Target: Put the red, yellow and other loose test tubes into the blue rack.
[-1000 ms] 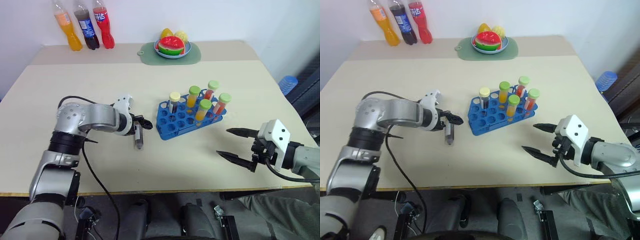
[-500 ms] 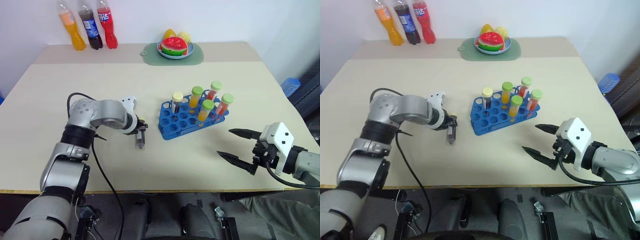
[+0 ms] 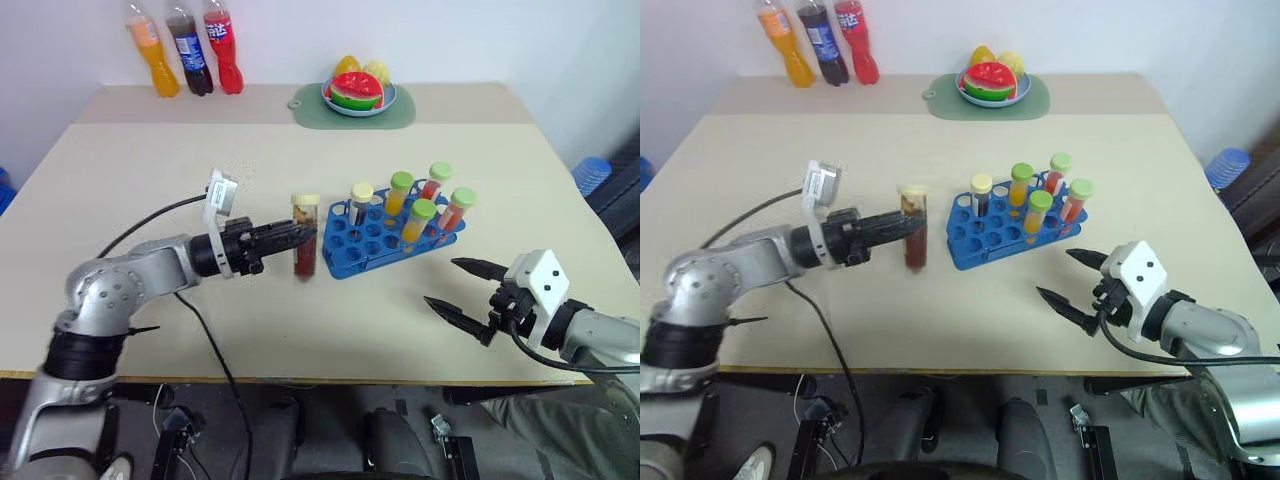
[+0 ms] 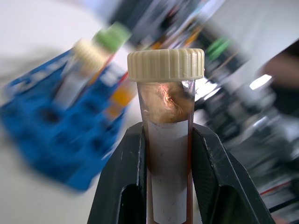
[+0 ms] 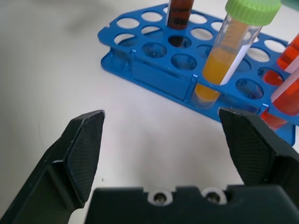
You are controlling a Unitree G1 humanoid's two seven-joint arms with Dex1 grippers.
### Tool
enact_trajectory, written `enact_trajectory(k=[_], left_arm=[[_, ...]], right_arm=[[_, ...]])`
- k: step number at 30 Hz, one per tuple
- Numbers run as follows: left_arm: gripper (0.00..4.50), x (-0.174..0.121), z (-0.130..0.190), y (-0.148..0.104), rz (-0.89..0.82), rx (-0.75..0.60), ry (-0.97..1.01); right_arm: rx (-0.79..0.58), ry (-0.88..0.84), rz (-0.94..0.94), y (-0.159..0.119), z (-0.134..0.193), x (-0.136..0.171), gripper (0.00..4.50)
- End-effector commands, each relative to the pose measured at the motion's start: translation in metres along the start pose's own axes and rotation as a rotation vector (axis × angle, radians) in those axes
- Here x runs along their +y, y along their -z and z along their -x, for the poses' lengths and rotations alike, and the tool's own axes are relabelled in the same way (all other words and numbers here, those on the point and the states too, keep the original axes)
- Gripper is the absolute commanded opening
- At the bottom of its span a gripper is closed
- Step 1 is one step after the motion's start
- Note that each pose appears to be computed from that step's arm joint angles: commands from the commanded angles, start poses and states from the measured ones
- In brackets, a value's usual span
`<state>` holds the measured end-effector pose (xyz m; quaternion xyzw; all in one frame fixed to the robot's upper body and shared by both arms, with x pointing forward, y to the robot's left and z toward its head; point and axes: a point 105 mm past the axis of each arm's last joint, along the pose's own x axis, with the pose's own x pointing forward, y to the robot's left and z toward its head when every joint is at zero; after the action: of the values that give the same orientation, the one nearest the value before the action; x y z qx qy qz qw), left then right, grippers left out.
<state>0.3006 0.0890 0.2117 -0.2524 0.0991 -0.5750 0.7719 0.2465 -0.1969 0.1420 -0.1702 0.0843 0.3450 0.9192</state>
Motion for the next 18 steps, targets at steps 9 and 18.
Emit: enact_trajectory(k=[9,18], left_arm=[[0.73,0.043,-0.069,0.029,-0.376,0.046,0.057],[0.73,0.06,-0.098,0.033,-0.415,0.001,0.029]], right_arm=[[-0.051,0.118,0.02,-0.005,0.004,0.005,4.29],[-0.049,0.157,0.02,-0.004,0.01,0.012,4.29]])
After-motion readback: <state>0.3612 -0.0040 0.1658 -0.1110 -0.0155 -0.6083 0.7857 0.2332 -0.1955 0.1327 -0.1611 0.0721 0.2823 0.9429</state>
